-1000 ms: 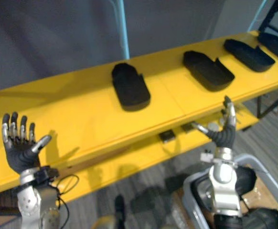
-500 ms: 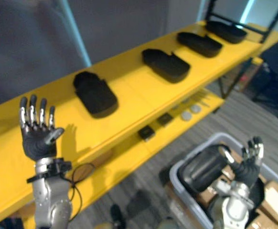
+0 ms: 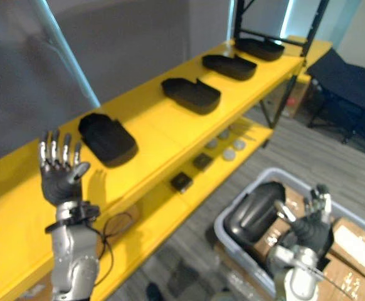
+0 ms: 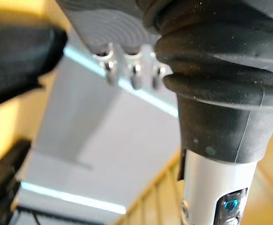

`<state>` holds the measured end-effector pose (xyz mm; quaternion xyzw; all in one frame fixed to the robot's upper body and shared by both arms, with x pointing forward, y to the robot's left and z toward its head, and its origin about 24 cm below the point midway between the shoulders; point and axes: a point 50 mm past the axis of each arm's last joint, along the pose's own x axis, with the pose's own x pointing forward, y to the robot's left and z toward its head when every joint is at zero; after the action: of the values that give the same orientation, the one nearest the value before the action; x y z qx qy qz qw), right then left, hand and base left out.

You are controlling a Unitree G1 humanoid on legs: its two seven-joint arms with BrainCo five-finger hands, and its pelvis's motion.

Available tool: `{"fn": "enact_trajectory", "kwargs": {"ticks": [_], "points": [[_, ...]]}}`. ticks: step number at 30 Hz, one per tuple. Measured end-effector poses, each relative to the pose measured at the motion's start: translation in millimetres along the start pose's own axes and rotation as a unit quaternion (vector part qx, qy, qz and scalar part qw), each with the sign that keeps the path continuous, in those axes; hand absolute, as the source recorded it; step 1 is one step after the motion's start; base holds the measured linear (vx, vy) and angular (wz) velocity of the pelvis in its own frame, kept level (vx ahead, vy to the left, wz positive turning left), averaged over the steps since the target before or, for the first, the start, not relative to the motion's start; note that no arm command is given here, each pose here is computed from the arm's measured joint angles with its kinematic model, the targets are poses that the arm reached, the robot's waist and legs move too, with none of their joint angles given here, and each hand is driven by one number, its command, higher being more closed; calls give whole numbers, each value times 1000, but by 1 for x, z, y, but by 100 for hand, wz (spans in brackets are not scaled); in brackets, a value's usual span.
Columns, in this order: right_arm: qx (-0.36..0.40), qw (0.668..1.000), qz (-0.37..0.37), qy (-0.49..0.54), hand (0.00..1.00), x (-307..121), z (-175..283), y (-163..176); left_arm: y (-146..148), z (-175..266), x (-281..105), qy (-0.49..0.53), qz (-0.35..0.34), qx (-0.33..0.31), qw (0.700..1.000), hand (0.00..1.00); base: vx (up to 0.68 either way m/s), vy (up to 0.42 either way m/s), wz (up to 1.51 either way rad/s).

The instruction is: Walk over and take plastic housings, then place them on the shelf

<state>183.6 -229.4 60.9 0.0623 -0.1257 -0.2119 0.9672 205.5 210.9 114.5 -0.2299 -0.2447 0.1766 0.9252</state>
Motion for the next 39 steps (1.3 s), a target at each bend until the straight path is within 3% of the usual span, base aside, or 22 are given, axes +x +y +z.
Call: {"fn": "enact_trajectory", "kwargs": {"ticks": [4, 8, 16, 22, 27, 32, 39], "points": [[-8, 995, 92, -40, 0, 34, 10, 28, 18, 10, -6, -15, 31, 26, 999, 0, -64, 156, -129], [4, 992, 123, -37, 0, 32, 8, 43, 15, 32, -4, -73, 22, 44, 996, 0, -61, 166, -60], [20, 987, 159, -9, 0, 26, -3, 57, 28, 37, -7, -78, 52, 63, 994, 0, -52, 76, -42], [9, 990, 138, 20, 0, 18, -12, 46, 32, 38, -15, -87, 66, 59, 992, 0, -13, -3, -1], [2, 995, 80, 60, 0, 12, -26, 18, 4, 34, -5, -117, 8, 8, 993, 0, 83, -53, 26], [34, 996, 6, 79, 0, -1, -35, 1, -4, 34, 2, -116, -28, 8, 993, 0, 13, 61, -68], [37, 994, 25, 95, 0, -17, -38, 10, 4, 31, 2, -80, -27, 36, 996, 0, -195, 101, -81]]}}
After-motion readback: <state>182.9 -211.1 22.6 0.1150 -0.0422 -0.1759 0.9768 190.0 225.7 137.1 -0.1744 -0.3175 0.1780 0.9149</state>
